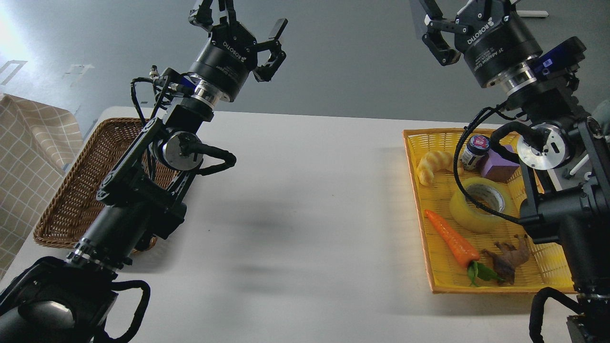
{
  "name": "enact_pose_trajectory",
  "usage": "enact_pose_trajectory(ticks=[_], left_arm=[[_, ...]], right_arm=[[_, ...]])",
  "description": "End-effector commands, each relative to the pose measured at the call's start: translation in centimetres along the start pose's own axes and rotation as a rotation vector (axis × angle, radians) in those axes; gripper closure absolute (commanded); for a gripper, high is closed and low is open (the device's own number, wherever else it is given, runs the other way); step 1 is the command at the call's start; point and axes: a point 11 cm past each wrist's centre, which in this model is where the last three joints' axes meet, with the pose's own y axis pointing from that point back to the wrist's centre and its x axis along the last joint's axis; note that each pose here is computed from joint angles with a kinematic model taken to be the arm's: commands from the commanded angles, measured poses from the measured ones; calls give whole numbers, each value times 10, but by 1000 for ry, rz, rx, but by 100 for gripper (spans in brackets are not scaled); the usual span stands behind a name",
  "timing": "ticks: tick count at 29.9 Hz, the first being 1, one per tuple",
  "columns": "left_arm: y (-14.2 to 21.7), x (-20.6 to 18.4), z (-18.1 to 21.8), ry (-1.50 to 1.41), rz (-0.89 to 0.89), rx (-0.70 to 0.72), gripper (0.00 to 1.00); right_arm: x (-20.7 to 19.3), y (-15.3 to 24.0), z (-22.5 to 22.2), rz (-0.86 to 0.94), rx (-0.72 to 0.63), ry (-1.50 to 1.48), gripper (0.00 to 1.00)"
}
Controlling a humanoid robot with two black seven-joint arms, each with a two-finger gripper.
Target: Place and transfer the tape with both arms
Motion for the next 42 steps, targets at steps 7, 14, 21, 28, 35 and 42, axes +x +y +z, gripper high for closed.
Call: enact_pose_trajectory(ticks=[7, 14, 21, 28, 35, 42], left_arm=[[3, 4, 1, -3, 7, 0, 2], [3, 4, 2, 0, 8, -1, 2], [2, 4, 2, 2, 10, -3, 2], [2, 6, 4, 0, 15, -6, 2], [2, 5, 3, -3, 12, -3, 2], [2, 6, 4, -1, 15, -6, 2]], right_arm=[[-3, -1, 0, -7, 6, -4, 0], [-1, 0, 0, -3, 3, -1, 0], [-2, 0, -1, -5, 5, 0, 0], [-3, -2, -2, -9, 8, -3, 0], [-3, -2, -2, -9, 7, 3, 0], [-1, 0, -2, -5, 4, 6, 0]])
